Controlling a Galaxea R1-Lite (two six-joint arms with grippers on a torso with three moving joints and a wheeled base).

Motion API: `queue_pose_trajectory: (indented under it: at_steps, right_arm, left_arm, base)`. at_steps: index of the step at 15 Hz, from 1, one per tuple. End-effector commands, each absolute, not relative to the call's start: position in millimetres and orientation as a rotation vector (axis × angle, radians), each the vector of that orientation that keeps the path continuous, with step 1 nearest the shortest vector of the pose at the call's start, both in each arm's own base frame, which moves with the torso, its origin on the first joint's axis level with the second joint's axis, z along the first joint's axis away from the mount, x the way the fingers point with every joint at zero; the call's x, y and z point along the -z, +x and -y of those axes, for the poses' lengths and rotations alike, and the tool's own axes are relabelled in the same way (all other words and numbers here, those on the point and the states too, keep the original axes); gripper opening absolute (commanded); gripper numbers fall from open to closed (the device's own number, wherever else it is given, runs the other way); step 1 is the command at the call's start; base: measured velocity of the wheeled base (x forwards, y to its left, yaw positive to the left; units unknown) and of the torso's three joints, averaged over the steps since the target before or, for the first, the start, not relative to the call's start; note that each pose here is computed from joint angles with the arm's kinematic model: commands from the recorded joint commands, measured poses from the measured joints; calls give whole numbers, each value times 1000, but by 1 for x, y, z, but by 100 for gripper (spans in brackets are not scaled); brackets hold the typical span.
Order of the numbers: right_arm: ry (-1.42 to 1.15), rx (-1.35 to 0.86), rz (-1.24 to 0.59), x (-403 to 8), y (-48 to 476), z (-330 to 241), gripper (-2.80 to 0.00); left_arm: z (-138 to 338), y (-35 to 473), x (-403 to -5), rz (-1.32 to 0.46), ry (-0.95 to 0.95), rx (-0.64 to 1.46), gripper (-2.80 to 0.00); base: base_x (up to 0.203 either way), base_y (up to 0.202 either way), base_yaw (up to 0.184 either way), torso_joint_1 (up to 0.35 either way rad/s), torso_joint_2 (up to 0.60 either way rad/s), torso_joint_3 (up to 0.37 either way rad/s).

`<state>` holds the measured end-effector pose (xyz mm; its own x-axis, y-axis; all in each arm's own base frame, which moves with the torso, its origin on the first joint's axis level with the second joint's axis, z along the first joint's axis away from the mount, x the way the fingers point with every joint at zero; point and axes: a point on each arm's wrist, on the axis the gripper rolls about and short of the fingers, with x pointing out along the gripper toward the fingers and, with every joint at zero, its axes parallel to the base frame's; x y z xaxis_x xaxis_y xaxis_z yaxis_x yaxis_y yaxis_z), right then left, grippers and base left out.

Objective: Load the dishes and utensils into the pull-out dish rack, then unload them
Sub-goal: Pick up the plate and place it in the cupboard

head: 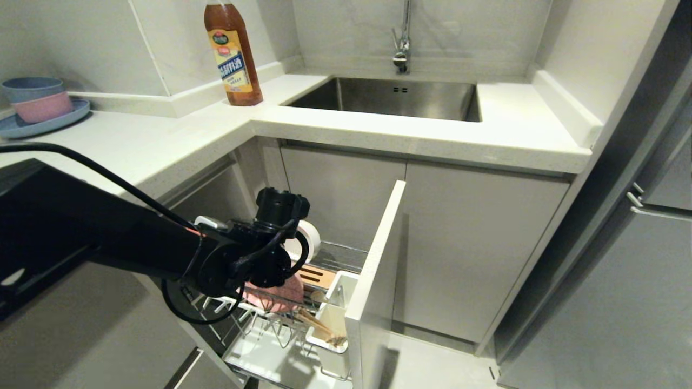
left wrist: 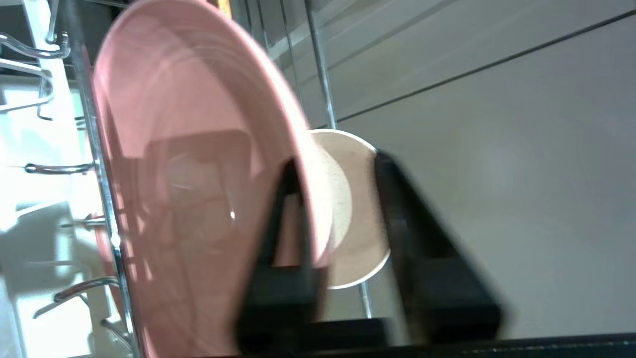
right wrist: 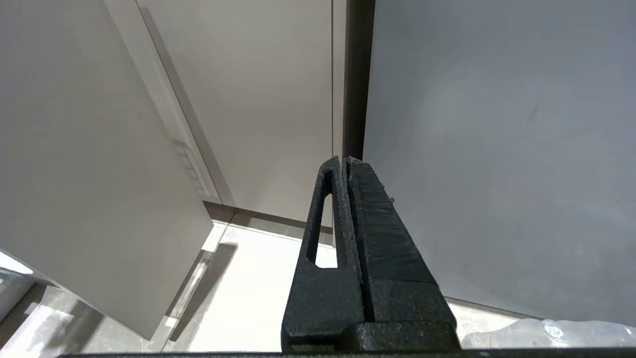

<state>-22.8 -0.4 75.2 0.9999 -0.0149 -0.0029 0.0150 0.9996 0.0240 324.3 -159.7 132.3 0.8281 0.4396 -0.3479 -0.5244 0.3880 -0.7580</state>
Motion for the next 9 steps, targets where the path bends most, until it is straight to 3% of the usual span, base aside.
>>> queue_pose_trajectory:
  at_steps: [1,9]
  right_arm:
    - [24,14,-6,-74,-23,0,-280]
    - [24,14,-5,-74,-23,0,-280]
  left_arm:
    - [159,324,-135,-82,-1012,-616,0]
    - [155,313,-146,-111,-977,-632,0]
  base:
    - [0,0,0,0,0,0]
    - [0,0,0,0,0,0]
